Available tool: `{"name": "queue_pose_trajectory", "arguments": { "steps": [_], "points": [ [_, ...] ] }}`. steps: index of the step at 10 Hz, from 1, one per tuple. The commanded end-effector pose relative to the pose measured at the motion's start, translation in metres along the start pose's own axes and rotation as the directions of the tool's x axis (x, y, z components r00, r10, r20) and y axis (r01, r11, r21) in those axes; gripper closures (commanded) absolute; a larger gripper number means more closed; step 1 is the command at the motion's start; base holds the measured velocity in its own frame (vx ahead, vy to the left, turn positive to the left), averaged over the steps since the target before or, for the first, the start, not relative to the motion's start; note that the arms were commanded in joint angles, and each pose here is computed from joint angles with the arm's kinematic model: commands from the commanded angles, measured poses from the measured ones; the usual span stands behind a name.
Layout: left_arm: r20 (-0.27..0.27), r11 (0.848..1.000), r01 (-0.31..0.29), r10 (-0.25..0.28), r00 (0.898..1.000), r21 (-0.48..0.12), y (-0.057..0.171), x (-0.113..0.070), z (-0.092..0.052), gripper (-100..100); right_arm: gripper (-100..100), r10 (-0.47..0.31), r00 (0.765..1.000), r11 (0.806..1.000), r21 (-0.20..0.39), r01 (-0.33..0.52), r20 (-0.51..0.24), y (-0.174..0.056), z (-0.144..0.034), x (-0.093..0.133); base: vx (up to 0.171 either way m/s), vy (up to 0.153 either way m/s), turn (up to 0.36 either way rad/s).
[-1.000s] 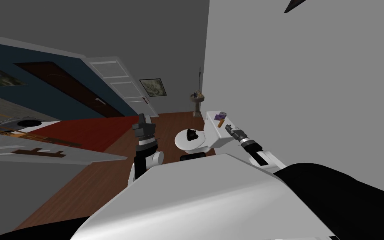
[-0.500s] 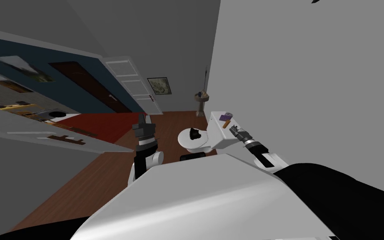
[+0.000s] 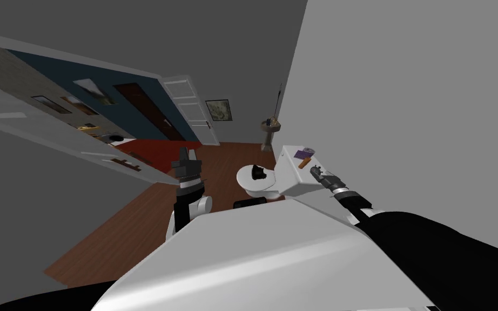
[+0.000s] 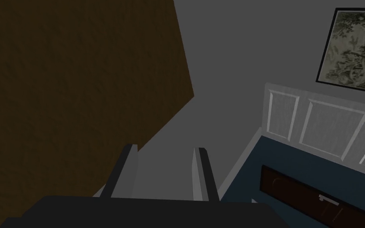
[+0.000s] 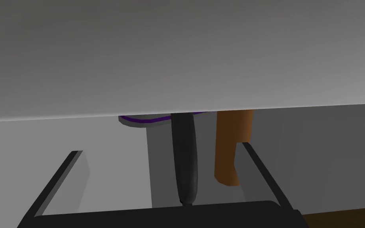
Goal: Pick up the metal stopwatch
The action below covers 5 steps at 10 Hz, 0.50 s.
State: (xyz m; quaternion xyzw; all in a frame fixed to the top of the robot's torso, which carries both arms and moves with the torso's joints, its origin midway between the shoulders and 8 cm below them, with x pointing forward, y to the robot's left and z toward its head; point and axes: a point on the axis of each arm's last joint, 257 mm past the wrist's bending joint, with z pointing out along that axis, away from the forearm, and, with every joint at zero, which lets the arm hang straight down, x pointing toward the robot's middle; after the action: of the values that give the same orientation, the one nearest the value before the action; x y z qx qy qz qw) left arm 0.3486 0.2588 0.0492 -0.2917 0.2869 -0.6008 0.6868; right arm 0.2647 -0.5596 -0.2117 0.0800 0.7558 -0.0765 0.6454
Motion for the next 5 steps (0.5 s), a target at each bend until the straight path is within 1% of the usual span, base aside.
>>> {"name": "queue_pose_trajectory", "arguments": {
  "steps": [1,2,3,4,5],
  "points": [
    [0.000,1.000,0.000,0.000,1.000,0.000,0.000,0.000,0.000,0,-100,-0.007,1.000,0.999,0.037,0.007,-0.004,-0.024,-0.008,0.003,-0.030,0.033,0.219],
    [0.000,1.000,0.000,0.000,1.000,0.000,0.000,0.000,0.000,0,-100,-0.002,1.000,0.999,0.053,0.003,-0.020,-0.032,-0.011,0.011,-0.013,0.012,0.097],
    [0.000,1.000,0.000,0.000,1.000,0.000,0.000,0.000,0.000,0,-100,0.006,1.000,0.997,0.077,-0.005,-0.011,-0.051,-0.024,0.009,-0.025,0.066,0.269],
    [0.000,1.000,0.000,0.000,1.000,0.000,0.000,0.000,0.000,0,-100,-0.005,1.000,0.996,0.090,0.005,-0.001,-0.062,-0.029,0.003,-0.020,0.077,0.292],
    [0.000,1.000,0.000,0.000,1.000,0.000,0.000,0.000,0.000,0,-100,-0.003,1.000,0.994,0.110,0.004,-0.011,-0.073,-0.034,0.008,-0.007,0.041,0.159]
  ]
}}
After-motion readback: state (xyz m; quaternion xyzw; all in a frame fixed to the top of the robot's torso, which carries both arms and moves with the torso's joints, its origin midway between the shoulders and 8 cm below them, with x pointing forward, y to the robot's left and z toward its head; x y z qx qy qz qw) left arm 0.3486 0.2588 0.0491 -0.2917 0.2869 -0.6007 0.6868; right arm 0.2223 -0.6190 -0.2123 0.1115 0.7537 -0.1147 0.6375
